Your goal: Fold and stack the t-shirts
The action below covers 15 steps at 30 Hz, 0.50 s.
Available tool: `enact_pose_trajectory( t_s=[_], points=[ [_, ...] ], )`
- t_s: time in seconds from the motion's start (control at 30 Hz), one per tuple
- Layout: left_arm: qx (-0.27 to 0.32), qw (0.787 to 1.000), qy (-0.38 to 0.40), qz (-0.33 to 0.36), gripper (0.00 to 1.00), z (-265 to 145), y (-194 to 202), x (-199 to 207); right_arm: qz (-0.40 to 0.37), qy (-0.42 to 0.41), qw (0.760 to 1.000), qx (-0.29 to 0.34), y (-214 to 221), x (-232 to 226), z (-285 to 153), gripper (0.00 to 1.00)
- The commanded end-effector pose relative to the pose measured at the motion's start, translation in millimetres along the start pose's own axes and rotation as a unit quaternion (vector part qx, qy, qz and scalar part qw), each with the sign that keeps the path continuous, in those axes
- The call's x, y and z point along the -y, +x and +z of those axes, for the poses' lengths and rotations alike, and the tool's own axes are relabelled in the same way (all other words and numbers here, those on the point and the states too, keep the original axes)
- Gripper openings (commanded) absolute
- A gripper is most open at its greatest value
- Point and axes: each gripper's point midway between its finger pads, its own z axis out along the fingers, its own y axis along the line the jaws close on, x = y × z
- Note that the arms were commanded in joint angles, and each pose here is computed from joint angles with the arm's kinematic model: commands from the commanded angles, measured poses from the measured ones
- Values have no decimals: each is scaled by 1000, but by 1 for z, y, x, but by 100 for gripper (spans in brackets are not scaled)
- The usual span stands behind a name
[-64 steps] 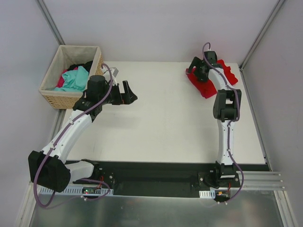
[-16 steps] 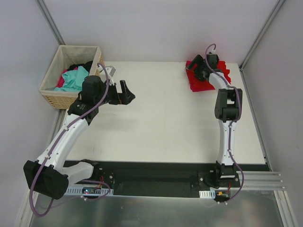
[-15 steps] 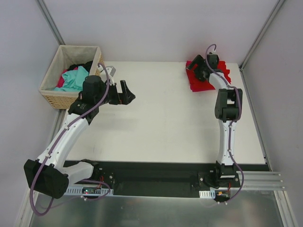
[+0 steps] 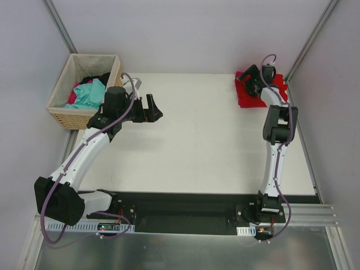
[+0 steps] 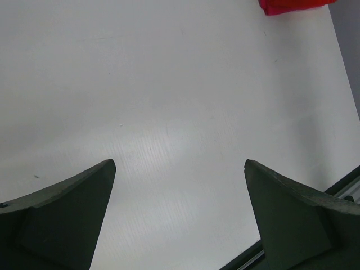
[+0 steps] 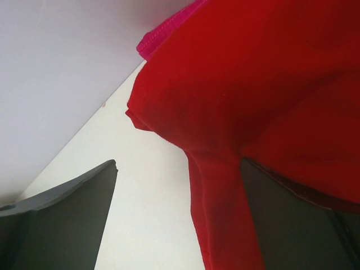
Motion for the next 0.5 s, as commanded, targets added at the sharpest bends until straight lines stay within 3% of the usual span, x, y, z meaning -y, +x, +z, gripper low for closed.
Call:
enact_pose_trajectory(
  t_s=[0.0,0.23,0.47],
  points=[
    [14,1000,13,1,99,0,-17,12,30,85,996,3,-15,72,4,96],
    [12,1000,15,5,99,5,-21,14,49,84,995,16,-46,89,9,97],
    [22,1000,1,17,99,2,-24,9,26,37,998,36,-66,52,-3,97]
  ],
)
